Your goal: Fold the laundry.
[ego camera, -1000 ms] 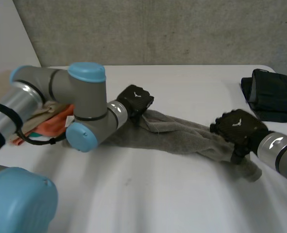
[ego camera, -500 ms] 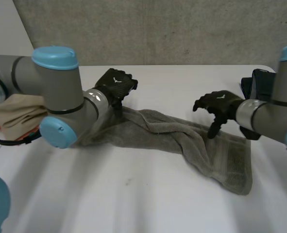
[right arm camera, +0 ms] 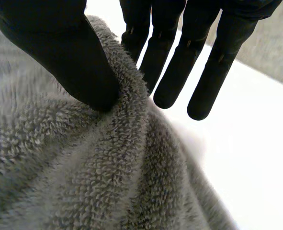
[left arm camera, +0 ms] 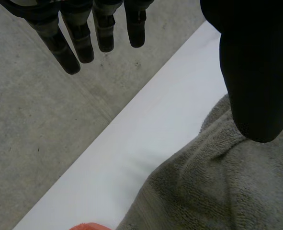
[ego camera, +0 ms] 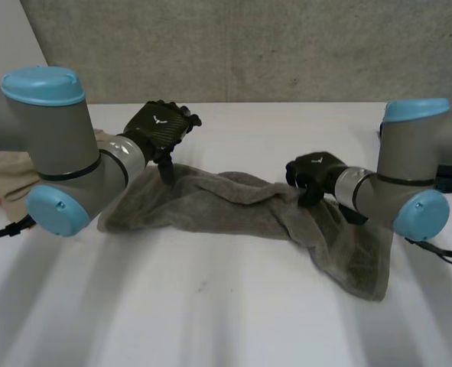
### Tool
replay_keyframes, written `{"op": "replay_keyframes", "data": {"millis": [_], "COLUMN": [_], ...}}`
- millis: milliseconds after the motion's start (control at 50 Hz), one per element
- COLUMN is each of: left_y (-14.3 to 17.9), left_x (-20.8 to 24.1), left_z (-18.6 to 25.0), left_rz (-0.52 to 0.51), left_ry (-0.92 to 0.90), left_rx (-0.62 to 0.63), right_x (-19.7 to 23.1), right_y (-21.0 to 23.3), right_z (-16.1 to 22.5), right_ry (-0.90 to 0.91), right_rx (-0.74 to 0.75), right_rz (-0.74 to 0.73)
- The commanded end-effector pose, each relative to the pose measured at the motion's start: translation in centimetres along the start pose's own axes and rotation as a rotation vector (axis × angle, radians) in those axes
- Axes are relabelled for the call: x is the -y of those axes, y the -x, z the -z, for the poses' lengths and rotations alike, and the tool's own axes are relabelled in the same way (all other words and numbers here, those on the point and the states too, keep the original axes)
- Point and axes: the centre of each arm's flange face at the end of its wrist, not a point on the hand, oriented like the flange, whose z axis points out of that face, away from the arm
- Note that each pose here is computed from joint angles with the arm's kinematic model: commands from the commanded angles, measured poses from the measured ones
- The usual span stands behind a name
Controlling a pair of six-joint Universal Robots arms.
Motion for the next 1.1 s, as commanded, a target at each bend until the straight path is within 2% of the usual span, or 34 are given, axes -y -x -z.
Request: {"op": "replay_keyframes", "data": {"millis": [20,120,280,340,420,440,500,580,600,660,680,740,820,880,960,1040,1100], "left_y": [0.0,-1.3,-3.7,-4.0,-2.3,-0.8,1.2,4.3,5.4,7.1,8.1,9.7,10.2,9.5,7.7,5.1,3.1], "left_x": [-0.3,-1.9,-4.1,-4.7,-4.6,-4.1,-2.2,3.9,6.7,11.1,13.6,17.3,18.9,18.2,14.8,9.2,3.7], "left_z": [-1.7,-3.1,-4.2,-4.5,-4.9,-5.1,-5.0,-4.1,-3.3,-1.8,-0.6,1.8,4.0,4.4,4.2,3.6,3.1], "left_rz": [0.007,0.014,0.021,0.023,0.024,0.021,0.016,0.001,-0.007,-0.021,-0.021,-0.014,0.019,0.049,0.081,0.105,0.102], "left_ry": [-0.029,-0.006,0.050,0.063,0.064,0.049,0.000,-0.213,-0.319,-0.492,-0.601,-0.754,-0.819,-0.788,-0.667,-0.485,-0.320], "left_rx": [-0.017,-0.077,-0.141,-0.147,-0.075,-0.013,0.076,0.184,0.225,0.295,0.351,0.430,0.440,0.396,0.323,0.260,0.220], "right_x": [6.2,8.5,10.8,11.6,11.5,11.1,10.4,10.7,11.7,14.0,15.9,19.3,21.1,20.8,18.6,14.5,9.7], "right_y": [1.9,4.7,7.2,7.0,5.1,4.0,2.3,-0.8,-2.2,-4.3,-5.5,-6.8,-6.3,-5.1,-3.7,-2.3,-1.5], "right_z": [6.4,11.1,15.8,16.5,15.3,14.4,12.7,9.2,8.1,7.0,6.8,7.5,8.5,8.9,9.3,8.8,8.2], "right_ry": [-0.143,-0.220,-0.326,-0.365,-0.376,-0.363,-0.341,-0.355,-0.391,-0.487,-0.579,-0.771,-0.919,-0.923,-0.860,-0.731,-0.571], "right_rx": [0.016,0.062,0.094,0.075,0.016,-0.010,-0.052,-0.189,-0.279,-0.431,-0.527,-0.643,-0.659,-0.617,-0.546,-0.477,-0.418], "right_rz": [0.163,0.264,0.322,0.333,0.330,0.325,0.323,0.375,0.400,0.421,0.426,0.433,0.442,0.440,0.437,0.438,0.445]}}
